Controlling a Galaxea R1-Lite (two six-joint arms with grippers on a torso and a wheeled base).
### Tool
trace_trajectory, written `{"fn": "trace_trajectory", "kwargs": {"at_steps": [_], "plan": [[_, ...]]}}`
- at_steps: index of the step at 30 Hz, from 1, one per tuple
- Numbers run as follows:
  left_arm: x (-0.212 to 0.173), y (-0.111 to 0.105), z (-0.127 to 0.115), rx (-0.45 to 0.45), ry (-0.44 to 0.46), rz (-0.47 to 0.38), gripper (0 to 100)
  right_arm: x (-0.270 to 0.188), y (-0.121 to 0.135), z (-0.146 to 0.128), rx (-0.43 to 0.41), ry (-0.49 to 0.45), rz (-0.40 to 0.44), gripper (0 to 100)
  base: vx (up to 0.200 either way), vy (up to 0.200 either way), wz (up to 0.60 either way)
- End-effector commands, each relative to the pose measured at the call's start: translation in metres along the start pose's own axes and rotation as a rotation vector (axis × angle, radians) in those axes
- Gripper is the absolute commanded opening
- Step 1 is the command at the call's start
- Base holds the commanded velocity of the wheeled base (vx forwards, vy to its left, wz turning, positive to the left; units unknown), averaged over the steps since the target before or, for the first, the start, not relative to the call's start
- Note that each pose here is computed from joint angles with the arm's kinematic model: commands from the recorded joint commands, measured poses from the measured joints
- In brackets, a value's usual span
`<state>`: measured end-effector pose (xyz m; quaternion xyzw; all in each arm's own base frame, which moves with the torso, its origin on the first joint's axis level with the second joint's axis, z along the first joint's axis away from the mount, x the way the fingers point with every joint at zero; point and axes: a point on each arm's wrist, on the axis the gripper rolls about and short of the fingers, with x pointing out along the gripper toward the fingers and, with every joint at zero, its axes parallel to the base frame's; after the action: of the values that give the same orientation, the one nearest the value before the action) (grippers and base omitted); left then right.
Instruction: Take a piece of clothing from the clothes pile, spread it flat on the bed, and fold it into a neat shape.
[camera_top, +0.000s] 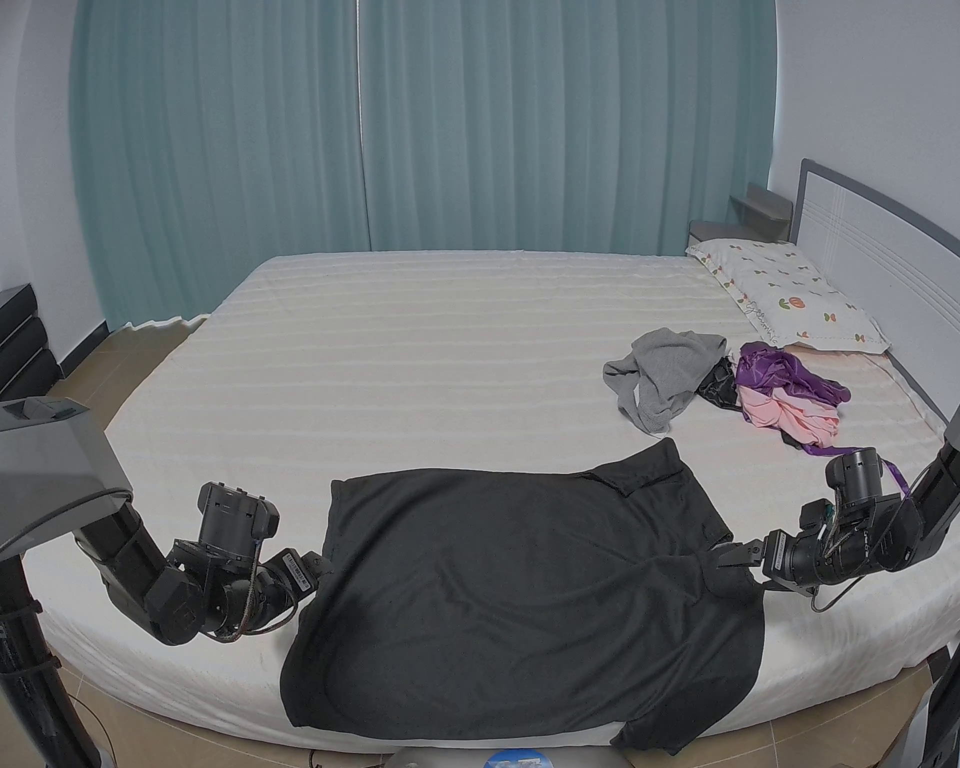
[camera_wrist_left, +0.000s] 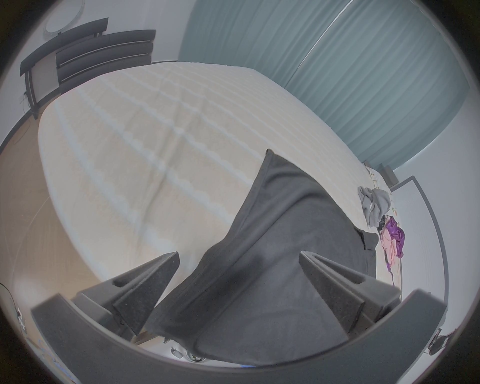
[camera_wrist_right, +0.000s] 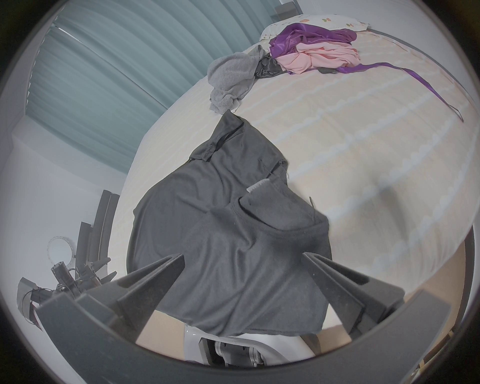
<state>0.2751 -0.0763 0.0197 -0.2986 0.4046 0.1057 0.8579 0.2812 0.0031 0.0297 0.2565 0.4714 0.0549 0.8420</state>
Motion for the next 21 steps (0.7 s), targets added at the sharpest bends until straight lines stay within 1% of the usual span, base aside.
{"fn": "trace_trajectory", "kwargs": {"at_steps": [1, 11, 12, 15, 18, 20, 21], "plan": [[0.004, -0.004, 0.005, -0.005, -0.014, -0.009, 100, 0.000, 0.001, 0.000, -0.003, 0.001, 0.001, 100, 0.000, 0.000, 0.00], [0.038, -0.021, 0.031, -0.037, -0.062, -0.042, 100, 0.001, 0.003, 0.001, -0.009, -0.003, 0.009, 100, 0.000, 0.000, 0.00], [0.047, -0.025, 0.038, -0.044, -0.066, -0.062, 100, 0.001, 0.004, 0.001, -0.010, -0.002, 0.009, 100, 0.000, 0.000, 0.00], [0.064, -0.031, 0.050, -0.055, -0.058, -0.079, 100, 0.003, 0.007, 0.001, -0.016, 0.000, 0.016, 100, 0.000, 0.000, 0.00], [0.084, -0.036, 0.058, -0.062, -0.053, -0.072, 100, 0.005, 0.010, 0.005, 0.016, -0.008, 0.023, 100, 0.000, 0.000, 0.00], [0.094, -0.038, 0.062, -0.062, -0.059, -0.074, 100, 0.006, 0.012, 0.007, 0.028, -0.013, 0.027, 100, 0.000, 0.000, 0.00], [0.105, -0.039, 0.068, -0.063, -0.075, -0.079, 100, 0.006, 0.014, 0.008, 0.038, -0.017, 0.031, 100, 0.000, 0.000, 0.00]]}}
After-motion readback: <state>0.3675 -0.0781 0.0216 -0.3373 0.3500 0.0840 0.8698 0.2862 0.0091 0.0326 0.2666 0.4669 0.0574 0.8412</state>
